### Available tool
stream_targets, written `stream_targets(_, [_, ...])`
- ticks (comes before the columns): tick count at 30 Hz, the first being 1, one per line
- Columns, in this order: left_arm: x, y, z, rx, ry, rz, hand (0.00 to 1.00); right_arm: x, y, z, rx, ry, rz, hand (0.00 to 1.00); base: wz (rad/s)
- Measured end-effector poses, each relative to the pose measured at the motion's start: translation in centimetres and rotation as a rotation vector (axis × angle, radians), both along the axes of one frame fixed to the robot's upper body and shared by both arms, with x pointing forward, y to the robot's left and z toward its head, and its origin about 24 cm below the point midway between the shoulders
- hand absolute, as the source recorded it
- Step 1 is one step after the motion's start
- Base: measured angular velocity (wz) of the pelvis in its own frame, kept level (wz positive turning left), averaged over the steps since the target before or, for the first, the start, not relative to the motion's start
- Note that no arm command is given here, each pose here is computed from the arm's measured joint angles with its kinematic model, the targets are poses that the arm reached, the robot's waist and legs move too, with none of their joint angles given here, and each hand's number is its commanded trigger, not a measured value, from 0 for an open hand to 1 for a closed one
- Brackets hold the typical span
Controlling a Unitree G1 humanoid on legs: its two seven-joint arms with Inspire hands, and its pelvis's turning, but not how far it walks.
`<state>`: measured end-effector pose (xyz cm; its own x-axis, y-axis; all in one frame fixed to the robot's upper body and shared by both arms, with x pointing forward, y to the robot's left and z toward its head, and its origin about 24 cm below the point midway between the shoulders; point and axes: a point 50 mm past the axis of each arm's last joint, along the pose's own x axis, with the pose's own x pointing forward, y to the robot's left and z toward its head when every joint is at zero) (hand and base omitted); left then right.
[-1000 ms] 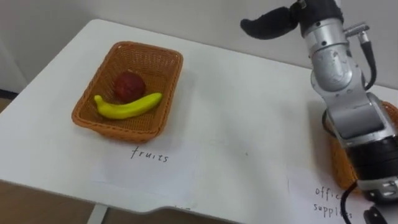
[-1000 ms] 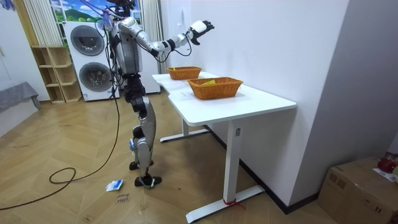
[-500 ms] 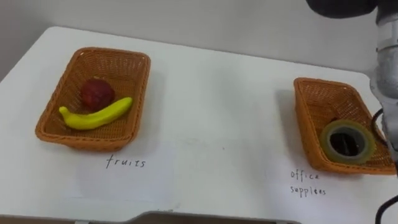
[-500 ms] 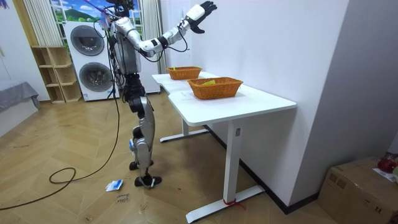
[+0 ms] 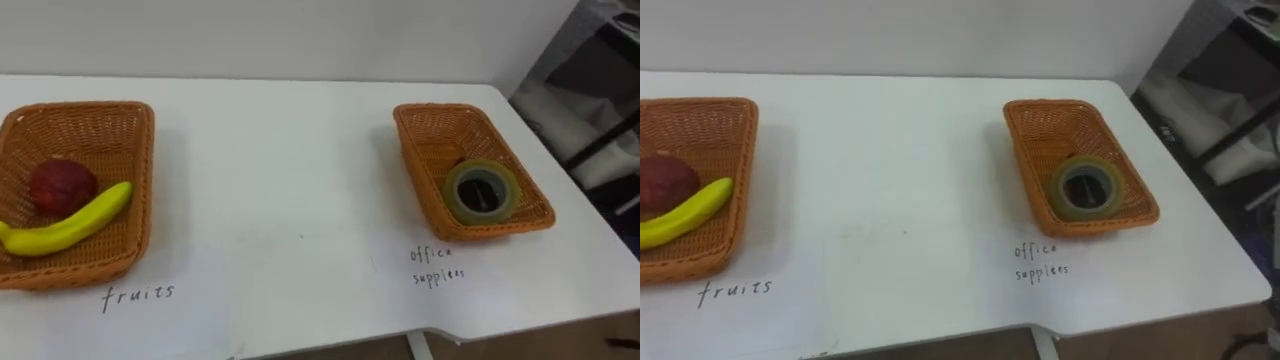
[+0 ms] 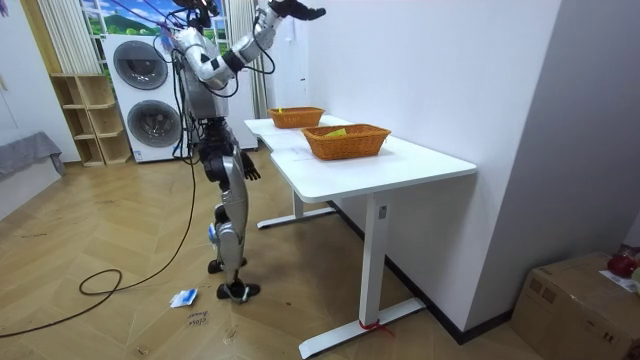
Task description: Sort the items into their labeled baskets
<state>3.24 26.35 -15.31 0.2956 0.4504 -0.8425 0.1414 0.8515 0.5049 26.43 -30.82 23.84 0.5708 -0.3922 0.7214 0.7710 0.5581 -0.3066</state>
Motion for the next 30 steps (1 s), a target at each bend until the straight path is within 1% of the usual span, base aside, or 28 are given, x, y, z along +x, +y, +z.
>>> stream_targets(3, [-0.2,0.0,0.0,-0.001,0.002,0.007,0.0,-1.0,-1.2,-0.7,0.028,0.003,-0.041,0.0,-0.14])
stream_targets(6, [-0.5,0.2,0.0,0.003,0.007,0.021,0.0,-1.5,-1.7,-1.2,0.048,0.003,-0.069,0.0,-0.12])
stream_targets(11, [-0.3,0.2,0.1,0.004,-0.004,0.019,0.0,-2.9,-3.3,-1.8,0.091,-0.028,-0.156,0.0,-0.12])
stream_targets(13, [-0.7,0.3,0.1,0.007,0.002,0.024,0.0,-3.7,-4.0,-2.5,0.13,-0.034,-0.186,0.0,-0.1])
stream_targets(18, [-0.6,0.4,0.2,0.024,-0.006,0.035,0.0,-6.1,-5.8,-5.3,0.225,0.009,-0.269,0.0,-0.09])
stream_targets(22, [-0.6,0.4,0.2,0.03,-0.012,0.044,0.0,-7.5,-6.6,-7.4,0.394,-0.007,-0.289,0.0,-0.03])
stream_targets(24, [-0.5,0.4,0.2,0.043,-0.016,0.045,0.0,-8.5,-7.0,-9.0,0.511,-0.012,-0.307,0.0,-0.02])
stream_targets(25, [-0.6,0.4,0.2,0.048,-0.017,0.047,0.0,-8.6,-7.0,-9.3,0.536,-0.013,-0.305,0.0,0.0])
stream_targets(28, [-0.3,0.4,0.4,0.057,-0.034,0.05,0.0,-9.2,-7.2,-10.8,0.691,-0.029,-0.293,0.0,0.0])
stream_targets(30, [0.1,0.4,0.4,0.06,-0.044,0.049,0.0,-9.8,-7.7,-13.2,0.835,-0.005,-0.31,0.0,0.0])
